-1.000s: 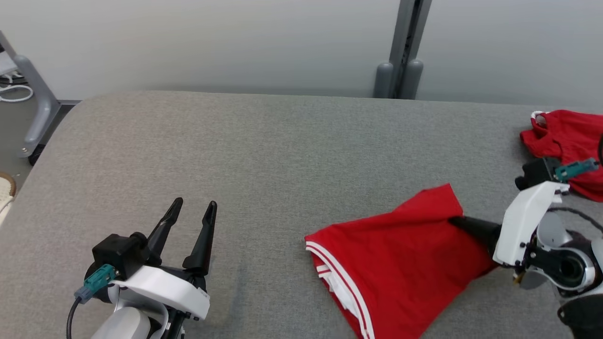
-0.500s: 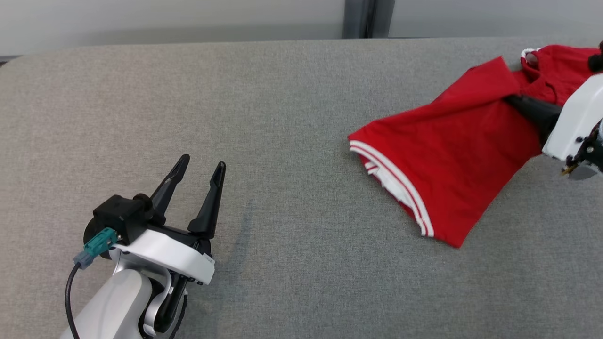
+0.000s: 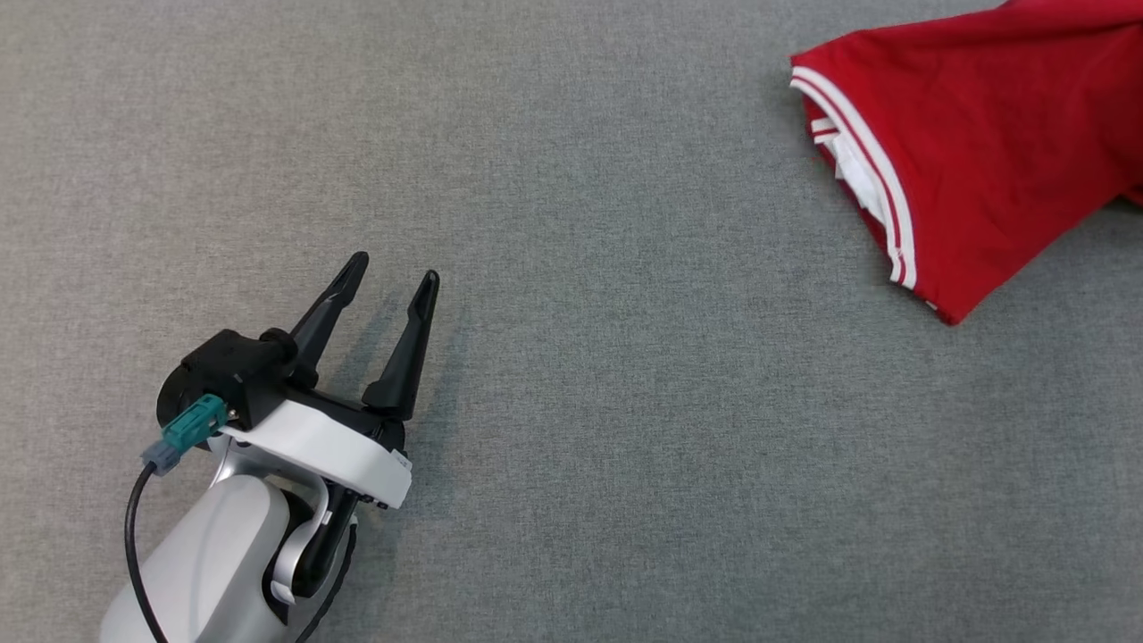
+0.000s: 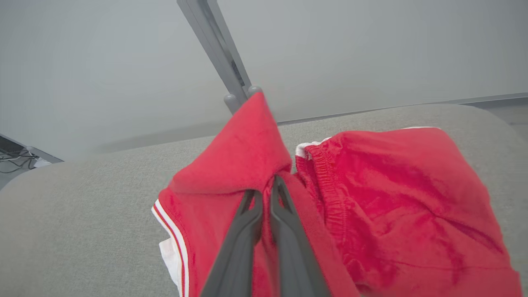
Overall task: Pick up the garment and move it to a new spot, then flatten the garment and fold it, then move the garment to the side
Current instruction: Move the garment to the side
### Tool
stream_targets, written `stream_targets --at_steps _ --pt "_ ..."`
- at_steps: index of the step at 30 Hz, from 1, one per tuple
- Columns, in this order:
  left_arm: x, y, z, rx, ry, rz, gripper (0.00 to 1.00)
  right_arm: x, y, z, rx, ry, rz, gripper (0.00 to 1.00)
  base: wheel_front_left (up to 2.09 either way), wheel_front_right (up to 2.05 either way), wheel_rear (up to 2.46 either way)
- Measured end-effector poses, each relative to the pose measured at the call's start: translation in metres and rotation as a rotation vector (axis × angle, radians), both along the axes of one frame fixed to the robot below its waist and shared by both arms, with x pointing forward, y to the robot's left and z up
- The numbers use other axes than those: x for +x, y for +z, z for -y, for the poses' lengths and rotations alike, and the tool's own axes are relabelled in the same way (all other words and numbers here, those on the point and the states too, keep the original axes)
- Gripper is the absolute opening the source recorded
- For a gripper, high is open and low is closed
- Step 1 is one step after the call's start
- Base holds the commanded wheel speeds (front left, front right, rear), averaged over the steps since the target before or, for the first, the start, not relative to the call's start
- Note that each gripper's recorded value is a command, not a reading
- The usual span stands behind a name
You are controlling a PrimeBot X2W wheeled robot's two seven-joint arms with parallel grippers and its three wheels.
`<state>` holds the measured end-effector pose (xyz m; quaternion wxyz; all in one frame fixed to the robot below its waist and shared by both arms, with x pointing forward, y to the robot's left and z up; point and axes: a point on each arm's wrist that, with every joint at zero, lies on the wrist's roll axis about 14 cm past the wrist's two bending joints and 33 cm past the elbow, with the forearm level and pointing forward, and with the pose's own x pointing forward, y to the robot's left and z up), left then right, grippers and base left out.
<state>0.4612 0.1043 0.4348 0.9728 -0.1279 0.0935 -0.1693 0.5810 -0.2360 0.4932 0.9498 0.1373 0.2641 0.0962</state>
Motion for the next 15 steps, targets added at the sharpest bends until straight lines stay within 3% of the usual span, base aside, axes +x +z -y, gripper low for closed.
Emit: stream_targets --at_steps 15 --pt "0.015 -0.026 0.016 0.019 -0.071 -0.044 1.00 0.025 -0.007 0.083 -0.120 -0.223 0.035 0.00 0.00 0.00 0.00"
